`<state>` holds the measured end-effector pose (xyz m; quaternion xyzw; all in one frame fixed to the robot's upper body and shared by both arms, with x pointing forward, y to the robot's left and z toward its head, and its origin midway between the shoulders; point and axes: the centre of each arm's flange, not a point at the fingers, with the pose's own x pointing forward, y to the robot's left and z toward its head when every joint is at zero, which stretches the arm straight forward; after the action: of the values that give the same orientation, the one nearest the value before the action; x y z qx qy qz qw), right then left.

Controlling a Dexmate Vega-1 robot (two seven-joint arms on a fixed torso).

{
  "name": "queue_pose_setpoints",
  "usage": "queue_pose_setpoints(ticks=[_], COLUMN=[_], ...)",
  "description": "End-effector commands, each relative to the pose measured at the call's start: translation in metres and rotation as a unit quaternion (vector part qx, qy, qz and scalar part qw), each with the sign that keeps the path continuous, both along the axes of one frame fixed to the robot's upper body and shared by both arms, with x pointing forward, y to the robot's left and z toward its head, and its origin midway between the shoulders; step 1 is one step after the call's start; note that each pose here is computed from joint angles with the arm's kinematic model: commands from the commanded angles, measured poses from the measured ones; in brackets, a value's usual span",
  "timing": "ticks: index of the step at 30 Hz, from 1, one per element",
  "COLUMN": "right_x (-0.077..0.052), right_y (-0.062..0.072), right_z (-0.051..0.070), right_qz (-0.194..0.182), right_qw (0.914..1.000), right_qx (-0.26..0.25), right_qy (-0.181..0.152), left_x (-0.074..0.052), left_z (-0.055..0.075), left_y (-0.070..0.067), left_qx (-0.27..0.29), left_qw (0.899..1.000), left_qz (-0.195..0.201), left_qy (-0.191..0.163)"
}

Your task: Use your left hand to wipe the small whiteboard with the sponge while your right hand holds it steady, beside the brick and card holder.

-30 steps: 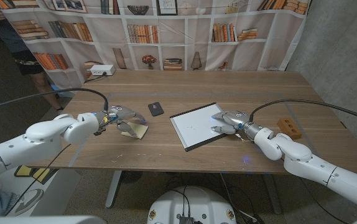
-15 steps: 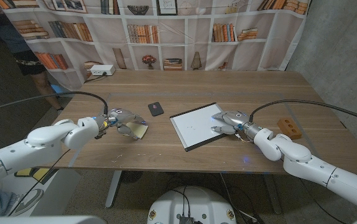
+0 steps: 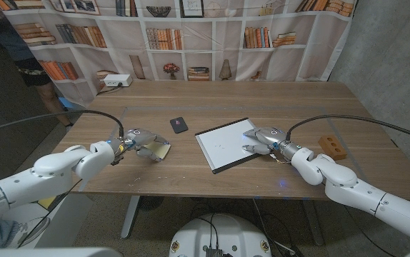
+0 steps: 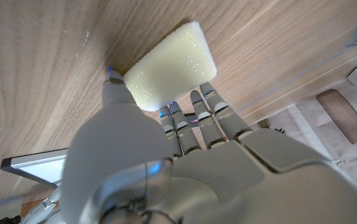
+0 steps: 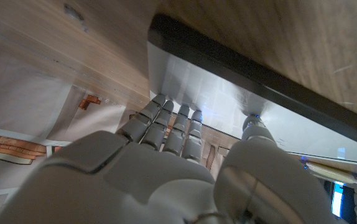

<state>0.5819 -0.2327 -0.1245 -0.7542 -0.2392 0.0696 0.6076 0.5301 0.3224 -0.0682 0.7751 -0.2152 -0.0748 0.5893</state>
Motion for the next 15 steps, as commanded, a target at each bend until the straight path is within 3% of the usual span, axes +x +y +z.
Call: queue_pose_setpoints(ticks=[1, 7, 15], right_x=[-0.0001, 0.0014, 0.0053], right_y=[-0.0004, -0.0024, -0.0054], right_z=[0.0038, 0.0085, 0.0099], right_qz=[0.003, 0.004, 0.004], right_qw=[1.0000, 1.0000, 0.9999], right_qx=[0.000, 0.005, 0.009], right_qy=[0.000, -0.003, -0.004], left_x=[0.0008, 0.0015, 0.0028], left_z=[-0.0177, -0.0216, -0.0154], left_y=[-0.0050, -0.0083, -0.0140], left_qx=[-0.027, -0.040, -0.044], left_qw=[1.000, 0.999, 0.999], left_qz=[-0.004, -0.002, 0.002], left_qy=[0.006, -0.001, -0.016])
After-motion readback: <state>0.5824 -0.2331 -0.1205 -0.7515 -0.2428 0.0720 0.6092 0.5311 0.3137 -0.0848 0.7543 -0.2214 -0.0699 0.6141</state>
